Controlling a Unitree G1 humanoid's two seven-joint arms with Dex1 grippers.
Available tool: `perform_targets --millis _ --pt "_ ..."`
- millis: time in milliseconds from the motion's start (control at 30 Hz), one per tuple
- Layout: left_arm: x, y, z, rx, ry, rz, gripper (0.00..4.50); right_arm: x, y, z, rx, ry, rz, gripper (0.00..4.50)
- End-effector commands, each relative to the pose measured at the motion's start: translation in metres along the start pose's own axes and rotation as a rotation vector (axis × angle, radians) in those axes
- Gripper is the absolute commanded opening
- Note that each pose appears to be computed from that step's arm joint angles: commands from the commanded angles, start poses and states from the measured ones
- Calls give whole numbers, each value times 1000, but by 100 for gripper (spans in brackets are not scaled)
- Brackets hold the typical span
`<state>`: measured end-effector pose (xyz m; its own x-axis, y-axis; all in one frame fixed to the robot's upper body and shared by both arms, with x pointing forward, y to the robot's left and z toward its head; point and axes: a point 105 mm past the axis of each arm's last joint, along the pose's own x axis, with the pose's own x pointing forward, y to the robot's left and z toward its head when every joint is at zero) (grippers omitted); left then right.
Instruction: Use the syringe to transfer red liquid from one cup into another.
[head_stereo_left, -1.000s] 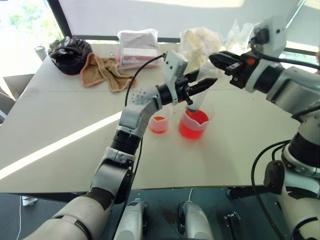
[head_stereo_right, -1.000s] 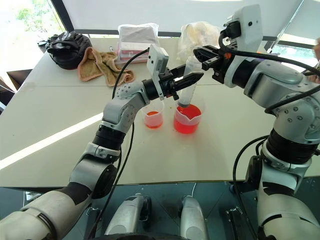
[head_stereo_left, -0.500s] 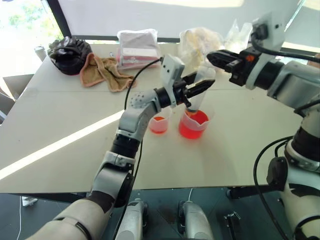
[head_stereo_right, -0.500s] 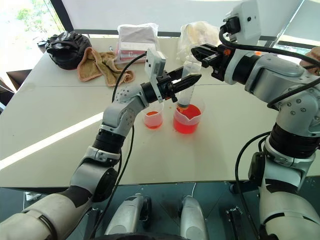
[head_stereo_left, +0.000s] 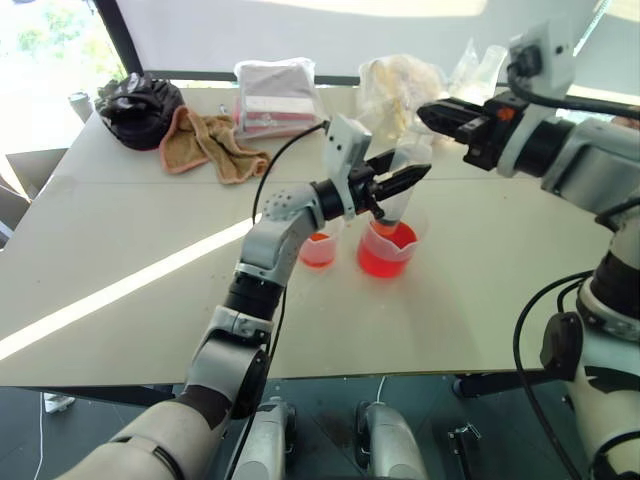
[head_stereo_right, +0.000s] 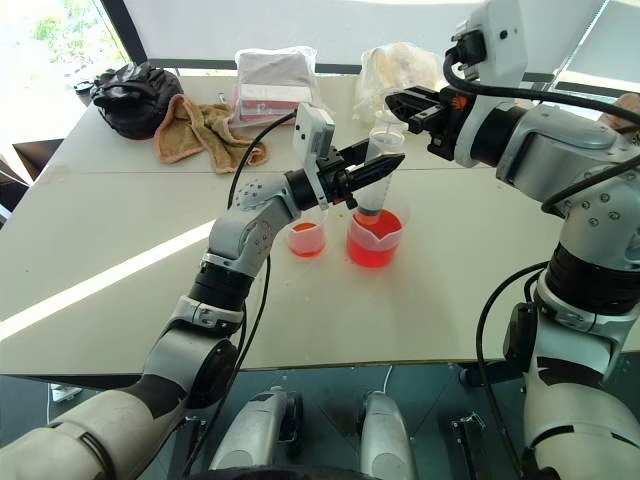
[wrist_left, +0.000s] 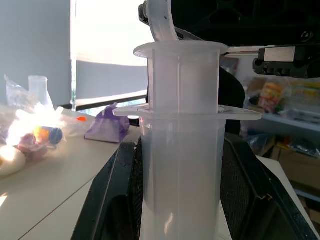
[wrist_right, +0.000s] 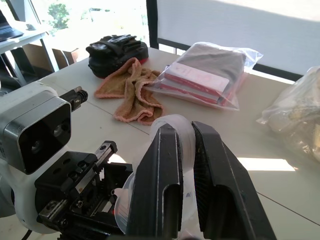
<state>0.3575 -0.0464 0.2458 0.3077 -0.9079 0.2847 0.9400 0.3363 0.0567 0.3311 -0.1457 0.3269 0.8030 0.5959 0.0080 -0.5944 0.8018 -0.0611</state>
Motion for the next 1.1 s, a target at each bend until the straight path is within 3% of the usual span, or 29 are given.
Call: perform_targets --millis 33,800,900,1067,1100 --pt "15 -29 -6 10 26 -120 146 -16 -7 44 -69 -174 -58 2" --pt "18 -25 4 17 0 -103 146 -15 5 25 -78 -89 25 2" --pt "18 -24 5 18 -4 -100 146 -16 7 24 -72 -84 36 126" --pt "18 -22 9 28 -17 -93 146 -20 -2 21 -77 -55 -2 370" --pt "18 -22 10 28 -18 -90 146 -21 -2 21 -79 -52 1 370"
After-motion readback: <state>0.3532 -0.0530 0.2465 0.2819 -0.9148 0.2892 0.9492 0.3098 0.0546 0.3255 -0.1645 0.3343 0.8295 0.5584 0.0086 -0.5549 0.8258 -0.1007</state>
